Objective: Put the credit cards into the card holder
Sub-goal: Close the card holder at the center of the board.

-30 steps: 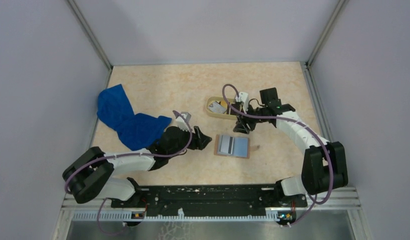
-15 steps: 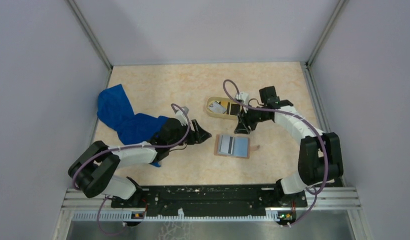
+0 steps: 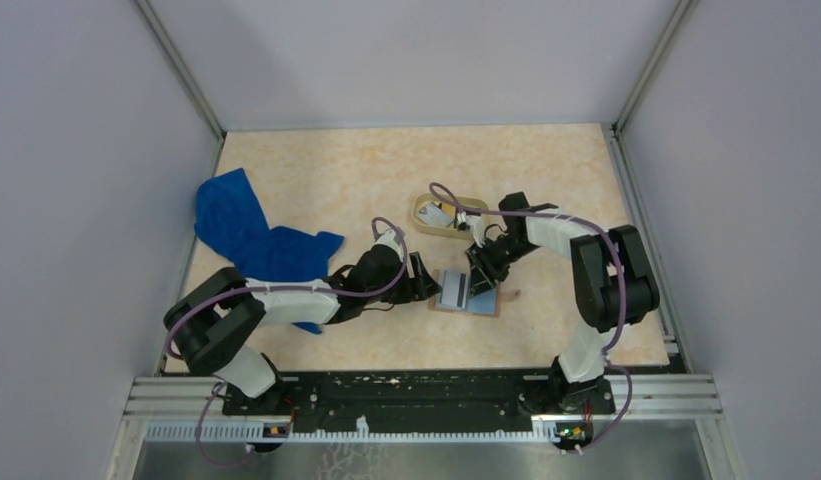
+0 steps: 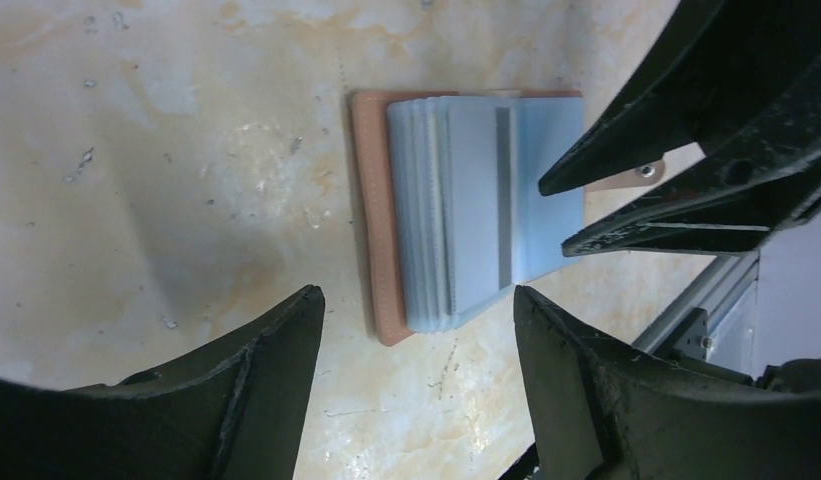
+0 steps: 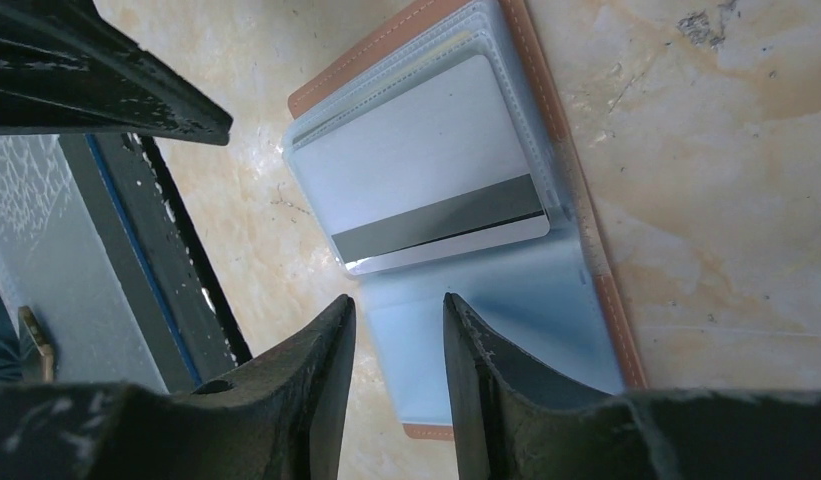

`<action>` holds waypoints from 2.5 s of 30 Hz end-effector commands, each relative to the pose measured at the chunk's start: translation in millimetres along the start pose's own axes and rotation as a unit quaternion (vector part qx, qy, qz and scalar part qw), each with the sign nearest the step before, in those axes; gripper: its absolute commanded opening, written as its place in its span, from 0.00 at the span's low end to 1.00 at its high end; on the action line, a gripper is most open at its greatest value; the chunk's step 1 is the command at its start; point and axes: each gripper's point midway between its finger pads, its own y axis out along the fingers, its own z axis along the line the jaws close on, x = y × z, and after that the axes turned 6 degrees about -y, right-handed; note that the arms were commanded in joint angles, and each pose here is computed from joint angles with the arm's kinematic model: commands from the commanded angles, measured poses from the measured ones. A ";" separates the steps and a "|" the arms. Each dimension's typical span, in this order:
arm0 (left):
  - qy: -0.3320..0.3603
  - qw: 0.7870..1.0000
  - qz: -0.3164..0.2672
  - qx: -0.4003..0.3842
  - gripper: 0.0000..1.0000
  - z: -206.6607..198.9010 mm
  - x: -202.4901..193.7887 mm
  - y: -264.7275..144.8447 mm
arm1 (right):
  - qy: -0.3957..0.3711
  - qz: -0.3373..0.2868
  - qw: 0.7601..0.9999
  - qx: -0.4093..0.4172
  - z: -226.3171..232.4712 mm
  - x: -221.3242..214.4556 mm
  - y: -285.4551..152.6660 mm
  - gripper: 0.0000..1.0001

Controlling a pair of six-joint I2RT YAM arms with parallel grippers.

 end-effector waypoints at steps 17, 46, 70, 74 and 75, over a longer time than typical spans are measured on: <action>-0.035 0.998 0.049 0.016 0.72 16.9 -27.7 20.8 | 0.058 -0.036 0.998 0.011 -15.4 16.5 9.4 0.33; -0.029 0.995 0.062 -0.066 0.68 -2.9 -26.3 15.1 | 0.078 -0.005 0.997 0.018 -20.7 -2.2 16.5 0.30; -0.058 0.984 0.055 -0.158 0.58 -36.5 -21.5 15.3 | 0.077 -0.020 0.995 0.060 -5.7 3.6 15.5 0.30; -0.055 0.988 0.059 -0.135 0.57 -30.8 -23.3 27.0 | 0.078 -0.021 0.995 0.062 -4.7 3.9 15.6 0.30; -0.052 0.989 0.058 -0.126 0.56 -29.5 -23.7 29.3 | 0.077 -0.022 0.995 0.063 -4.9 4.8 15.4 0.30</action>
